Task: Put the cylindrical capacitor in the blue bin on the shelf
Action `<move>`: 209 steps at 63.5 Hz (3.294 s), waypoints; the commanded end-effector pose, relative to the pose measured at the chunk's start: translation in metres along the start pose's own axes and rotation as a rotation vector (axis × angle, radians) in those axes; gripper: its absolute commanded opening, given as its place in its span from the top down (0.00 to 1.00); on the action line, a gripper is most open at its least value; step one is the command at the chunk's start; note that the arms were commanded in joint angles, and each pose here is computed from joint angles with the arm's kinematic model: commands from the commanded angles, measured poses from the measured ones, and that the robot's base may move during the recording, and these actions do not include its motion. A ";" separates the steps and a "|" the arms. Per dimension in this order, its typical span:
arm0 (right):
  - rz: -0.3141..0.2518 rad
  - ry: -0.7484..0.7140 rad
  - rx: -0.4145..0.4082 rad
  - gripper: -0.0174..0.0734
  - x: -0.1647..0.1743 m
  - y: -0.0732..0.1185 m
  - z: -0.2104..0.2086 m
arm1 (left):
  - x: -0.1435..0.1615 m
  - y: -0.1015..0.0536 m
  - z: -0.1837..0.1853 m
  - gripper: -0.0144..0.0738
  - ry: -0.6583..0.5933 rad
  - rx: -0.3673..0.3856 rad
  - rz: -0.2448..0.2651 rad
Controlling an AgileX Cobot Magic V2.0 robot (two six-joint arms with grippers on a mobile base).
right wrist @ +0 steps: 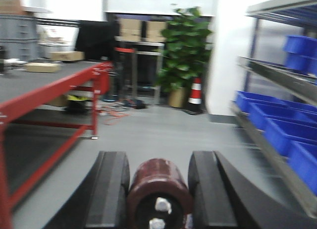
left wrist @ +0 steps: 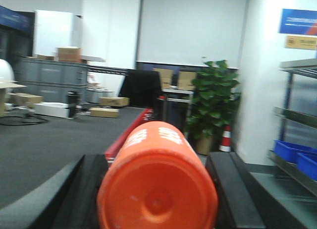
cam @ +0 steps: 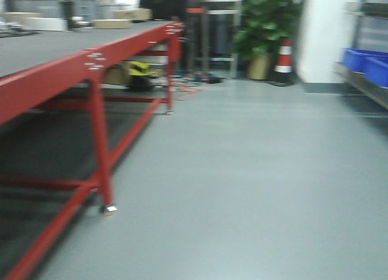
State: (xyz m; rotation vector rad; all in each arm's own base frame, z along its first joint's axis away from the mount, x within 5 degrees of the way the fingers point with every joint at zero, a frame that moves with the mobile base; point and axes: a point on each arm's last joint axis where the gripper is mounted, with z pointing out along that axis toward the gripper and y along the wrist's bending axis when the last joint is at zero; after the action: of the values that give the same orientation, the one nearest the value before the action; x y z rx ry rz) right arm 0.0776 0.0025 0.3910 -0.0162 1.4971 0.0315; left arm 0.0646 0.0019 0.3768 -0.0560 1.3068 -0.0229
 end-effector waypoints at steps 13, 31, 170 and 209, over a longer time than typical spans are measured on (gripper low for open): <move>-0.014 -0.025 0.003 0.99 -0.002 0.000 -0.001 | -0.003 0.000 -0.001 0.96 -0.033 0.005 -0.009; -0.014 -0.025 0.003 0.99 -0.002 0.000 -0.001 | -0.003 0.000 -0.001 0.96 -0.033 0.005 -0.009; -0.014 -0.025 0.003 0.99 -0.002 0.000 -0.001 | -0.003 0.000 -0.001 0.96 -0.033 0.005 -0.009; -0.014 -0.025 0.003 0.99 -0.002 0.000 -0.001 | -0.003 0.000 -0.001 0.96 -0.033 0.005 -0.009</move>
State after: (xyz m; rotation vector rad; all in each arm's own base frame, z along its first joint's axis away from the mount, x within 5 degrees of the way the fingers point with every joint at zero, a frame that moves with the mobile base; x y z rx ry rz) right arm 0.0776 0.0025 0.3910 -0.0175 1.4971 0.0301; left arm 0.0646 0.0019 0.3766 -0.0561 1.3074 -0.0229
